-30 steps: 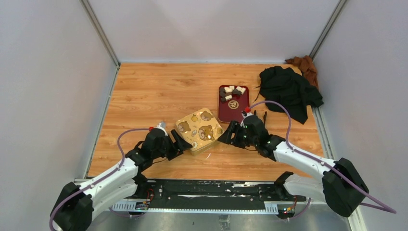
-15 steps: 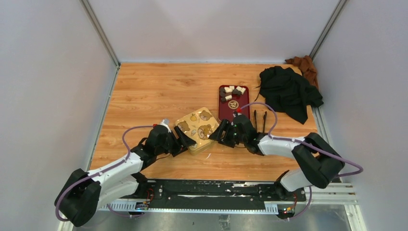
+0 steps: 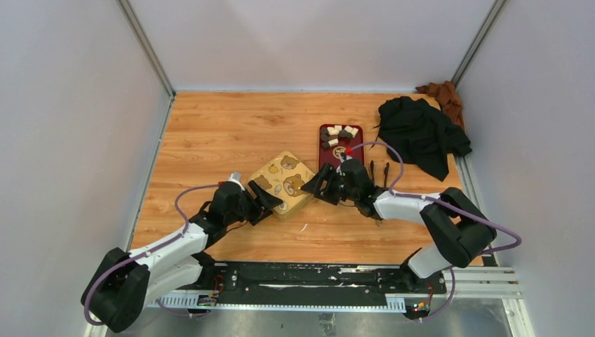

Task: Pack the chocolate
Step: Close the box lid on the packing box.

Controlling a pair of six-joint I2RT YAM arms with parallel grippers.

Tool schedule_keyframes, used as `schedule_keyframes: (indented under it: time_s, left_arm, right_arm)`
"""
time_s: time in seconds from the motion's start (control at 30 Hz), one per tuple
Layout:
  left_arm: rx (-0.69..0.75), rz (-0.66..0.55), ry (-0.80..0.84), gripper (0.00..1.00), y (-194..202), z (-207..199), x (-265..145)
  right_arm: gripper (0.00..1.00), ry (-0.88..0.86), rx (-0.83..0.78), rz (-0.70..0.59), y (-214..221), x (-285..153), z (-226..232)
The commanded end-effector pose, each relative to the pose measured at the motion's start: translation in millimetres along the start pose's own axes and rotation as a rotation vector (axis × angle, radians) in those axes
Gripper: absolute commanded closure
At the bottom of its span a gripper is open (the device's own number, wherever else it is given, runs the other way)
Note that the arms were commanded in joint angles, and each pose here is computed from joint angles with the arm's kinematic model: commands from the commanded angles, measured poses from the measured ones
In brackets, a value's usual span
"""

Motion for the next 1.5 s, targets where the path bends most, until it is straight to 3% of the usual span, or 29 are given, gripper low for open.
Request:
schedule_keyframes:
  time_s: [0.0,0.4,0.77,1.23,1.47]
  left_arm:
    - [-0.046,-0.038,0.007,0.30,-10,7,-2]
    - [-0.022,-0.021,-0.040,0.36,-7,16,-1]
    - [-0.002,0.056,-0.100,0.48,9,40,0]
    - [0.029,0.105,-0.220,0.62,31,92,-6]
    - [0.046,0.104,-0.244,0.63,33,103,-9]
  right_arm:
    - [0.28,-0.058,0.067,0.008,19,-4,14]
    - [0.29,-0.123,0.113,0.084,55,7,34]
    - [0.38,-0.062,0.123,0.182,91,21,26]
    - [0.69,0.332,0.137,0.275,144,12,-63]
    - [0.77,0.375,0.188,0.325,169,15,-85]
Point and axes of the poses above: each gripper's point midway between its finger pads, its own x axis out along the fingers, its own z axis along the line the jaws close on, y = z × x, the point moved 1 cm from there along -x, back along the fingers, and after that the axes turned 6 degrees about -x, right-handed, at the moved point
